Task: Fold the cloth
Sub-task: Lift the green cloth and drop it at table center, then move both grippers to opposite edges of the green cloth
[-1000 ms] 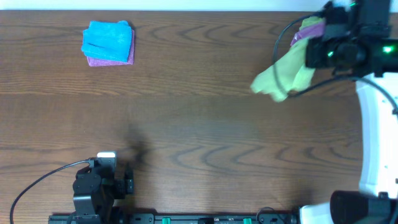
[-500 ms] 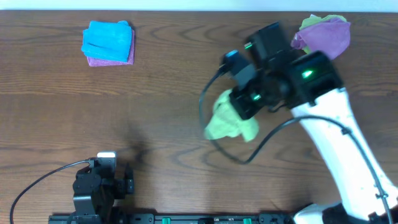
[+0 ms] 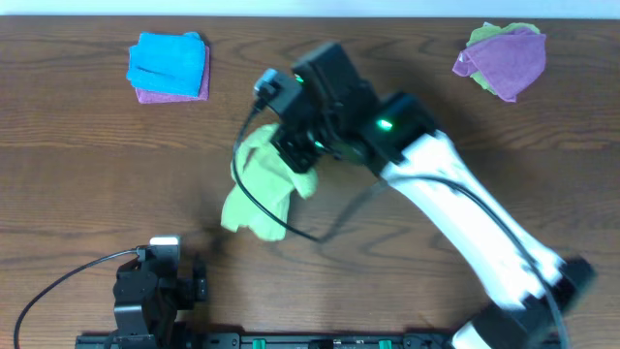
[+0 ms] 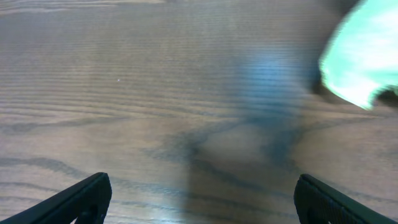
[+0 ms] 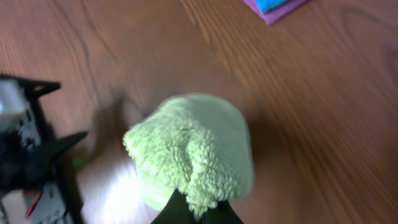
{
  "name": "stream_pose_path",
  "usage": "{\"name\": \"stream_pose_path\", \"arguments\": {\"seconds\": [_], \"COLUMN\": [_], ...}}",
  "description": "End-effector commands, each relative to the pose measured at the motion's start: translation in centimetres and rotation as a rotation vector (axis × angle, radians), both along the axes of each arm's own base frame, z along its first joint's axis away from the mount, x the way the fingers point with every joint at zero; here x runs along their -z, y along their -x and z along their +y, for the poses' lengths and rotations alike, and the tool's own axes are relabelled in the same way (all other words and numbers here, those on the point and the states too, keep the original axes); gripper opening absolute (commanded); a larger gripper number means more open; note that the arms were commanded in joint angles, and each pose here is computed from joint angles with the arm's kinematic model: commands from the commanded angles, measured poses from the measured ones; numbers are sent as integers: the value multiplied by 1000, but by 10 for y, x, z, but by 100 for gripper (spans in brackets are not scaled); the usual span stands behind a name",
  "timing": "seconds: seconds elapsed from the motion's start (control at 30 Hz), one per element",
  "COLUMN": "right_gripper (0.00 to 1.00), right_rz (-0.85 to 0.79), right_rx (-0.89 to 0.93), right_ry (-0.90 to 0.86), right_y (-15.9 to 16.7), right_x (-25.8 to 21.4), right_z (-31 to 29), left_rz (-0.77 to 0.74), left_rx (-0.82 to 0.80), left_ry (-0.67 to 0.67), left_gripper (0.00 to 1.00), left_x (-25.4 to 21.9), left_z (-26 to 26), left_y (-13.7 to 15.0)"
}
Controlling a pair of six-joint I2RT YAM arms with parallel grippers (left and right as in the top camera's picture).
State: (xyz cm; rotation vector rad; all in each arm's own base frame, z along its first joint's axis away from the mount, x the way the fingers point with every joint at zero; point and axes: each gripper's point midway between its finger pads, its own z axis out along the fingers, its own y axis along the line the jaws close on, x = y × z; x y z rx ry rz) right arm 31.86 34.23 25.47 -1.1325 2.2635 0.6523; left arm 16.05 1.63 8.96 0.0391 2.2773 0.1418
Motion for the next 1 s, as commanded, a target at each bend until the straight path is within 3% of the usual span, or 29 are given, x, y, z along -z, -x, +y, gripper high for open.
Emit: {"name": "stream_pose_path", "arguments": {"seconds": [0.0, 0.17, 0.27, 0.47, 0.5, 0.53, 0.57, 0.67, 0.8, 0.97], "right_gripper": [1, 1, 1, 2, 13, 50, 99, 99, 99, 99], "right_rz": [109, 162, 91, 62, 74, 81, 86, 66, 4, 116], "right_rx": [-43, -70, 41, 425, 489, 548, 627, 785, 817, 801], "right_ry": [-73, -93, 7, 303, 317, 332, 352, 322, 281, 230], "right_y": [-7, -8, -32, -97, -103, -106, -108, -95, -73, -44], "right_x": [25, 43, 51, 69, 67, 64, 58, 15, -24, -25], "right_z": [21, 35, 12, -131, -155, -176, -201, -259, -274, -273], "left_rz": [-7, -23, -28, -48, -50, -50, -52, -64, -70, -97], "left_rx": [-11, 3, 3, 105, 120, 134, 150, 216, 268, 336], "left_ry": [-35, -23, -23, 64, 76, 87, 100, 151, 192, 239], "left_gripper": [95, 95, 95, 95, 95, 95, 95, 95, 95, 95], "left_x": [-1, -4, -5, -8, -8, -8, -9, -12, -14, -22], "left_z": [5, 2, 2, -21, -24, -27, -31, -45, -56, -70], "left_y": [-1, -3, -4, -7, -8, -7, -7, -8, -7, -7]}}
